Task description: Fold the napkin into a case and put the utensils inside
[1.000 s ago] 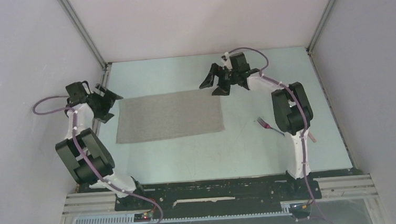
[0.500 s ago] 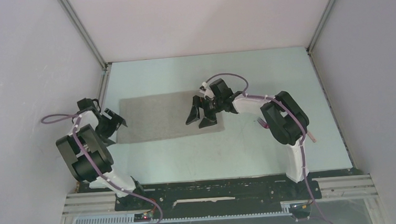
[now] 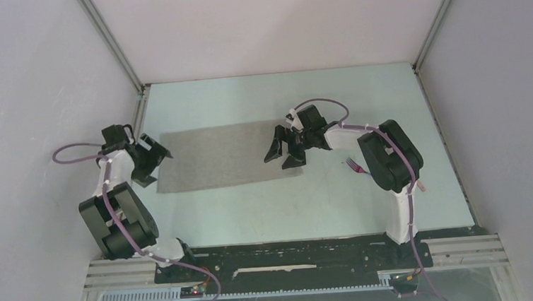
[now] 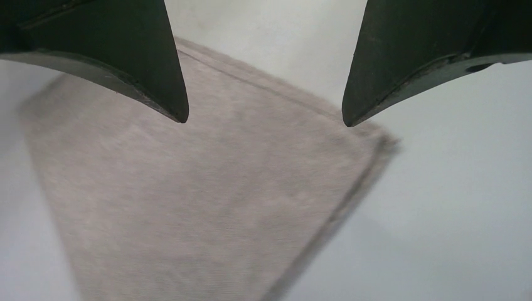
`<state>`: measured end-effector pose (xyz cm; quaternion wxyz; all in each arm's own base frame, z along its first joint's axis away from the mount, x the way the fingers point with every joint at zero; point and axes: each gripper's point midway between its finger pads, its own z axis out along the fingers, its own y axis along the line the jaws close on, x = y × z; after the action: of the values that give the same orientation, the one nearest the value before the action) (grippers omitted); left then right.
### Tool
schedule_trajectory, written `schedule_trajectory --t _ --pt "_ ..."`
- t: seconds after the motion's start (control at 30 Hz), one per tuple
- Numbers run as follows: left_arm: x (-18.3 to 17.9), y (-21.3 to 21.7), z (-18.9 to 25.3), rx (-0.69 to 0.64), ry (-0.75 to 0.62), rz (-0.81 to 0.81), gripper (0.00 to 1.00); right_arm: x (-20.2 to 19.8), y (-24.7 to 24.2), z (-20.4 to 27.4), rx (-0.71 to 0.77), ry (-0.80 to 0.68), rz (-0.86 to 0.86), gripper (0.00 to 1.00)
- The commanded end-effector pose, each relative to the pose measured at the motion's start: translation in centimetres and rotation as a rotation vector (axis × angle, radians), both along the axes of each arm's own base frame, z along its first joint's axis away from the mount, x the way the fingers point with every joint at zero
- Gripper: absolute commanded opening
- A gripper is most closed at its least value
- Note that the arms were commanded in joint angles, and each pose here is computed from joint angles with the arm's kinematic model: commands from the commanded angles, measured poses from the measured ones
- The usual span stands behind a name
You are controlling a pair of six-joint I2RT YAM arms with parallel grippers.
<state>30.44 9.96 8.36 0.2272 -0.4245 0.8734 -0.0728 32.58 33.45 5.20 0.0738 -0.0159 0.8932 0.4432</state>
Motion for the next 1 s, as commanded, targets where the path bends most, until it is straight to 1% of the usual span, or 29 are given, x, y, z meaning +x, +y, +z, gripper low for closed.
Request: schedule_trajectory --t 0.0,0.03,0.13,0.27,0.47,0.67,0.77,0.87,0.97 --pt "3.3 -3.8 -1.2 -0.189 -0.049 -0.082 1.00 0.8 -0.2 2.2 0.026 -0.062 -0.011 1.00" --pt "3.3 -3.7 -1.9 -0.193 -0.030 -0.079 1.00 0.7 -0.2 2.4 0.031 -0.060 -0.004 1.00" --pt "2.1 -2.4 -3.9 -0.150 0.057 -0.056 1.00 0.2 -0.2 3.4 0.028 -0.085 0.011 1.00" --pt "0.3 -0.6 -5.1 -0.120 0.101 0.019 1.00 0.4 -0.7 4.2 0.023 -0.102 0.002 1.00" --pt "-2.0 0.6 -6.8 -0.096 0.213 0.061 1.00 1.2 -1.9 2.7 -0.005 -0.056 -0.040 1.00" --pt "-3.0 1.3 -7.0 -0.078 0.242 0.077 1.00 0.3 -2.2 2.1 -0.043 -0.056 -0.049 1.00" --pt "-3.3 1.1 -7.4 -0.085 0.265 0.080 1.00 -0.5 -3.2 0.3 -0.075 -0.016 -0.087 1.00" --pt "-3.5 1.9 -7.2 -0.052 0.282 0.105 1.00 -0.7 -4.7 -1.7 -0.102 0.056 -0.150 1.00" --pt "-3.7 2.6 -6.6 -0.012 0.285 0.127 1.00 -1.1 -5.0 -1.3 -0.103 0.064 -0.153 1.00"
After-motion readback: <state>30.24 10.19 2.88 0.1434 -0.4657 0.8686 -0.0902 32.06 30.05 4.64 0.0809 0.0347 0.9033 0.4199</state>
